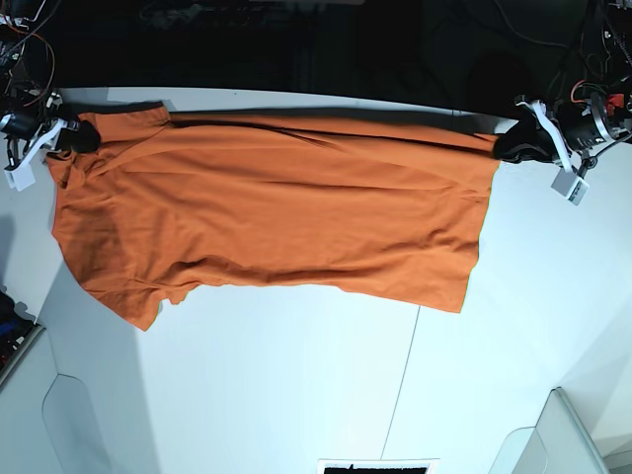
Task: Layout the t-shirt on the table in an organized manner, then fold the t-shirt properly
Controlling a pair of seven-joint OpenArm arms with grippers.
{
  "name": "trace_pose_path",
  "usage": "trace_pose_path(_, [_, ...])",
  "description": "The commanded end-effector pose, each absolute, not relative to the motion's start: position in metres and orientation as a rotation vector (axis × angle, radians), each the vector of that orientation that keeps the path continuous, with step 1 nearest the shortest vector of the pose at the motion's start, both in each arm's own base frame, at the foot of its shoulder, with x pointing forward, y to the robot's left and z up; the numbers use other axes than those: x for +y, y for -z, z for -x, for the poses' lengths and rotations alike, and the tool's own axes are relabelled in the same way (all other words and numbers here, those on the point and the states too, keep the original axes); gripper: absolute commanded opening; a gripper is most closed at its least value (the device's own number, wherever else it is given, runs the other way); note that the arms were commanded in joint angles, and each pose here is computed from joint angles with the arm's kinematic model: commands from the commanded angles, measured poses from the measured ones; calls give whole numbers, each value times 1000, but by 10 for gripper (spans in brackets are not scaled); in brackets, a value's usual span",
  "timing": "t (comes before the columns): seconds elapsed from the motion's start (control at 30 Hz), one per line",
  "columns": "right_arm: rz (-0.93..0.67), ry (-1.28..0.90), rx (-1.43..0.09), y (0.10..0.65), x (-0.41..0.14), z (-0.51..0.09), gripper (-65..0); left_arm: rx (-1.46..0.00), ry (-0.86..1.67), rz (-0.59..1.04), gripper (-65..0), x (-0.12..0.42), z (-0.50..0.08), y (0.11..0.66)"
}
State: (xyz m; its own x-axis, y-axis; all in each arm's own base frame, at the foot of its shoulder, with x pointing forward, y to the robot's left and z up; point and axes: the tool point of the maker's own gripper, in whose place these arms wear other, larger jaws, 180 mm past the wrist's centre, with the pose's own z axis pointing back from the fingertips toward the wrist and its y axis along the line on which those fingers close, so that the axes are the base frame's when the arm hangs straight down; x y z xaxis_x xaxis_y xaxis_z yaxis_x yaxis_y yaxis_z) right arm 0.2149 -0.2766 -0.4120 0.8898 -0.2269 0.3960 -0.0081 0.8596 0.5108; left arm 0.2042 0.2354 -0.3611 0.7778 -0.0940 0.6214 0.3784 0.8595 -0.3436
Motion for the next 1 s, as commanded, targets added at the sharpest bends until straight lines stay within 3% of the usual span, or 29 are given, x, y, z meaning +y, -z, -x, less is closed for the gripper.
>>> trace_pose_path(0.0, [-501, 102, -494, 402, -286, -222, -484, -665, 284, 475, -519, 237, -210, 351])
trace_pose_path(0.07, [-493, 100, -490, 403, -287, -221, -378, -664, 285, 475, -470, 237, -210, 351])
trace_pose_path(0.1, [-493, 102, -490, 403, -288, -221, -362, -664, 285, 475, -462, 237, -210, 351])
trace_pose_path(0.8, [-263, 123, -774, 322, -374, -267, -363, -803, 302, 381, -458, 275, -244, 307])
trace_pose_path(0.97, [-221, 123, -840, 308, -379, -305, -363, -821, 362, 387, -378, 263, -261, 300])
